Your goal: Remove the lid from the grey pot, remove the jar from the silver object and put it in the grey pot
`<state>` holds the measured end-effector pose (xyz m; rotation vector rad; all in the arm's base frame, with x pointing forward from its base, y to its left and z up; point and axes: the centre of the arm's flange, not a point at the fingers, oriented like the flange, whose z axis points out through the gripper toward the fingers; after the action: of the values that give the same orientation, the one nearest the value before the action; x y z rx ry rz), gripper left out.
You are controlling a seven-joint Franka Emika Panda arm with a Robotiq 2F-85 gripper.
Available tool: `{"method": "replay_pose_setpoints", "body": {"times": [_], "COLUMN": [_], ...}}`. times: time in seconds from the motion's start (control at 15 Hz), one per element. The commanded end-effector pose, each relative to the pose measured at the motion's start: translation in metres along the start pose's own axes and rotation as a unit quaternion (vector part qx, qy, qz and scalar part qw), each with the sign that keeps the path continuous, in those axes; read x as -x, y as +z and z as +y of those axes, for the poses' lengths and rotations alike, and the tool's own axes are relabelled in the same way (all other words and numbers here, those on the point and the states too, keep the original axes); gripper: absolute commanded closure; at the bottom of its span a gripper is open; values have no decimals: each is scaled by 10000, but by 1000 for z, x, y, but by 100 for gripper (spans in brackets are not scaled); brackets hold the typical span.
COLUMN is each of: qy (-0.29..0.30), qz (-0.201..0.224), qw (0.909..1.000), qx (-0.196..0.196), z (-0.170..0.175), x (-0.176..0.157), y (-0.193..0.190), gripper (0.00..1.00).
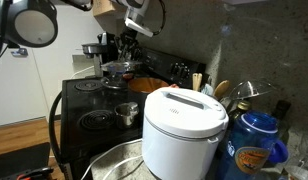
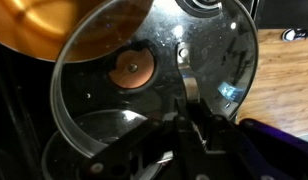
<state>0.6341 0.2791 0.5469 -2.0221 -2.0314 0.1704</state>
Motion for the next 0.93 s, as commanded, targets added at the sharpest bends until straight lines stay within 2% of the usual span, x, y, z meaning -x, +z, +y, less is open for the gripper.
{"method": "replay_pose_setpoints", "body": {"times": [0.0,0.47,0.87], "qy": [-388,-894,-1681], "qz": [-119,-167,-15], "qw": [9983,9938,9805], "qx": [-427,-646,-1019], "z": [-11,-33,-59], "x": [-9,-15,-26], "y": [-7,-3,23], "gripper": [95,95,95]}}
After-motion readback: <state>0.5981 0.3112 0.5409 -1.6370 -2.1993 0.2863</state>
